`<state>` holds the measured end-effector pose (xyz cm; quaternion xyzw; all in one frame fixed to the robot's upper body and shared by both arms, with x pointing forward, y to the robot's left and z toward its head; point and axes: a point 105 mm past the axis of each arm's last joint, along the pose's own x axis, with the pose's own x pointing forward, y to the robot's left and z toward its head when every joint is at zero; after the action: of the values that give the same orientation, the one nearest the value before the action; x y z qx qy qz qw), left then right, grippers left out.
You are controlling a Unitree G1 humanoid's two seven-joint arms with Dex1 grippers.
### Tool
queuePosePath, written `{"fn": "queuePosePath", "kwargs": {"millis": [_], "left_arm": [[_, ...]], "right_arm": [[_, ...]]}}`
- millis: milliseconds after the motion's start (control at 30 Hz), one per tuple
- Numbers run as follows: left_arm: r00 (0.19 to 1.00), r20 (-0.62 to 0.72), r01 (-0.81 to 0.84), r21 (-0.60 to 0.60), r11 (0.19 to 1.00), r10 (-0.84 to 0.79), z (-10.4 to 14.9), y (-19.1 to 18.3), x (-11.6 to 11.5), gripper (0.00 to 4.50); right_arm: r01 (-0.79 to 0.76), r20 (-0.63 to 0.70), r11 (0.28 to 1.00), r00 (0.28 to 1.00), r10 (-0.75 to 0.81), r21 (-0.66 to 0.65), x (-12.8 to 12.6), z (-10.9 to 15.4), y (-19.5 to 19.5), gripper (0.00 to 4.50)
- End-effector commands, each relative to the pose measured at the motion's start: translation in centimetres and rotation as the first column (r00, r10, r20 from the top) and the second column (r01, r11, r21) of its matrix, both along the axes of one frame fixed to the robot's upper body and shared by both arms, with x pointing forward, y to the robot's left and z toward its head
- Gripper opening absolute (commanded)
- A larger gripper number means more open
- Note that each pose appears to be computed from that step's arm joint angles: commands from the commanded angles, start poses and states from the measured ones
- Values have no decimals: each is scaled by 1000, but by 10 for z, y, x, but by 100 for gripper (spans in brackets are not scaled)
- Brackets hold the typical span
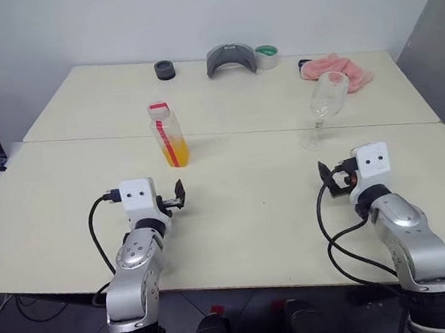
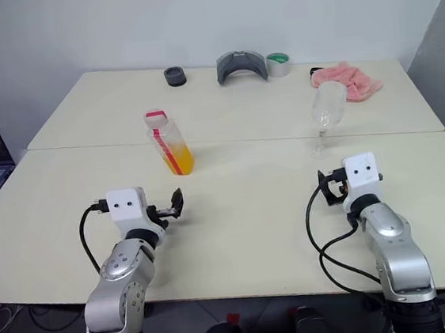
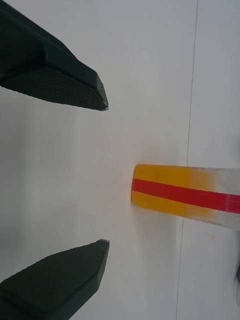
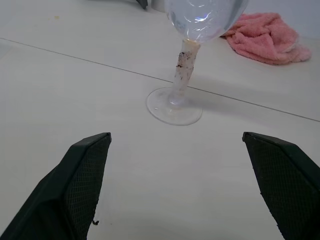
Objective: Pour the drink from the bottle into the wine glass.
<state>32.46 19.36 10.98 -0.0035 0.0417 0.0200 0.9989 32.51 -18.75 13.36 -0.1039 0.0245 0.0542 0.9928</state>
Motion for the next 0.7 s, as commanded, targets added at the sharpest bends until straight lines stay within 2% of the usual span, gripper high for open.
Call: {"fn": "queuePosePath", "kwargs": {"millis": [33, 200, 300, 367, 500, 700], "left_arm": [[997, 77, 8, 9, 1000, -9, 22, 1, 1, 447], [988, 92, 119, 48, 992, -123, 29, -10, 8, 447], [975, 126, 178, 45, 983, -182, 37, -16, 14, 447], [971, 146, 186, 53, 981, -192, 42, -16, 16, 447], [970, 167, 168, 65, 984, -177, 47, -12, 22, 447], [965, 217, 123, 128, 984, -148, 61, -5, 29, 447]], "right_arm": [[-22, 64, 1000, 998, 23, -5, 1, 21, -1, 450], [-262, 81, 964, 963, 258, 37, -2, 43, 21, 450], [-502, 92, 861, 864, 495, 78, -13, 62, 44, 450], [-596, 84, 800, 802, 591, 70, -19, 69, 51, 450], [-679, 74, 731, 734, 675, 62, -22, 77, 57, 450], [-791, 149, 607, 610, 778, 68, -29, 104, 78, 450]]}}
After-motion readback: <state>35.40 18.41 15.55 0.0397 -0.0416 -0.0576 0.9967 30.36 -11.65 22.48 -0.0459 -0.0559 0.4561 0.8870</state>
